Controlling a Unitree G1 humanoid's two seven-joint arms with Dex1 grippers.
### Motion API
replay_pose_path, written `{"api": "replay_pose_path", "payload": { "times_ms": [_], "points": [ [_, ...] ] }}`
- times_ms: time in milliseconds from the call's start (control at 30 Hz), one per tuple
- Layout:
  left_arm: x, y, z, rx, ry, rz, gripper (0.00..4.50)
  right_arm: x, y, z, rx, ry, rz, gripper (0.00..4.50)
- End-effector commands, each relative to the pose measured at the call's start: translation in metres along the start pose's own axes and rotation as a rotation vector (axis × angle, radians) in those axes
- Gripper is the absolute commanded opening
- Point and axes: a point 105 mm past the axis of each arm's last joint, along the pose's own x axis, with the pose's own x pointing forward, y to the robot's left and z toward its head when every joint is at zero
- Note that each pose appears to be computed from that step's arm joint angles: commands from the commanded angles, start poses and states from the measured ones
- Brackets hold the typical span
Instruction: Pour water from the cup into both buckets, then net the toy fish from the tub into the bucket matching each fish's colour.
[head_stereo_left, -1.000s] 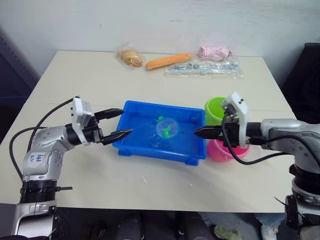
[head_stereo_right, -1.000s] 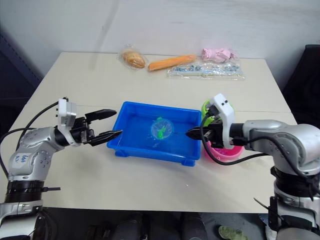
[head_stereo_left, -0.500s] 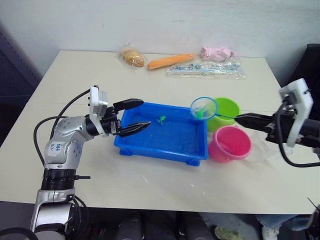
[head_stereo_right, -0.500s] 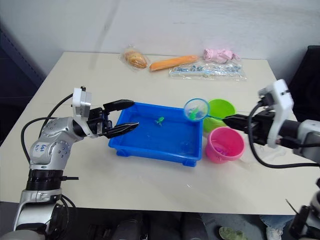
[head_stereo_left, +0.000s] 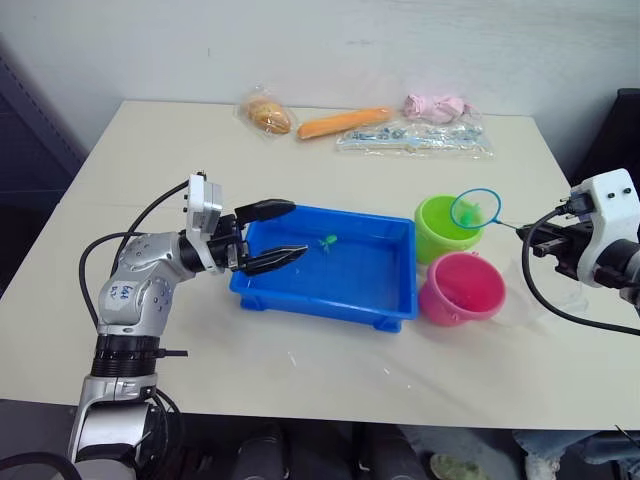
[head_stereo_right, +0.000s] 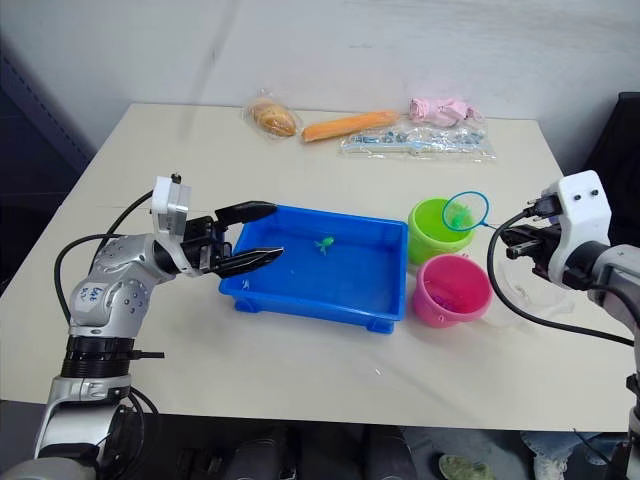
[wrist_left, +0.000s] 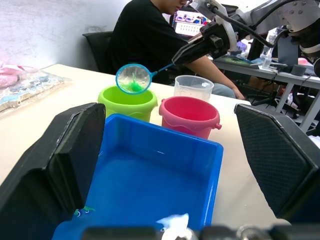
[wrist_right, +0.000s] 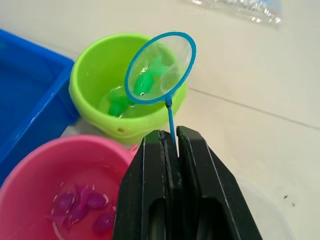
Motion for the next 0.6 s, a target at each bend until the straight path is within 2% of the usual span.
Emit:
{"api": "replay_pose_path", "payload": {
  "times_ms": [33, 267, 500, 600],
  "points": [
    [0.001, -0.005, 0.008, 0.023, -0.021, -0.015, 4.45, 0.001, -0.007, 0.014, -0.135, -0.066, -0.075, 0.0],
    [0.001, -0.005, 0.007, 0.023, -0.027, -0.004, 4.45, 0.003, -0.009, 0.02, -0.345, -0.109, -0.104, 0.0],
    [0.004, -0.003, 0.003, 0.016, -0.03, 0.0, 4.45, 0.002, -0.004, 0.006, -0.666, -0.08, -0.078, 0.0],
    [0.007, -0.002, 0.003, 0.019, -0.039, -0.002, 4.45, 0.0, -0.001, 0.01, -0.801, -0.147, -0.114, 0.0]
  ]
}}
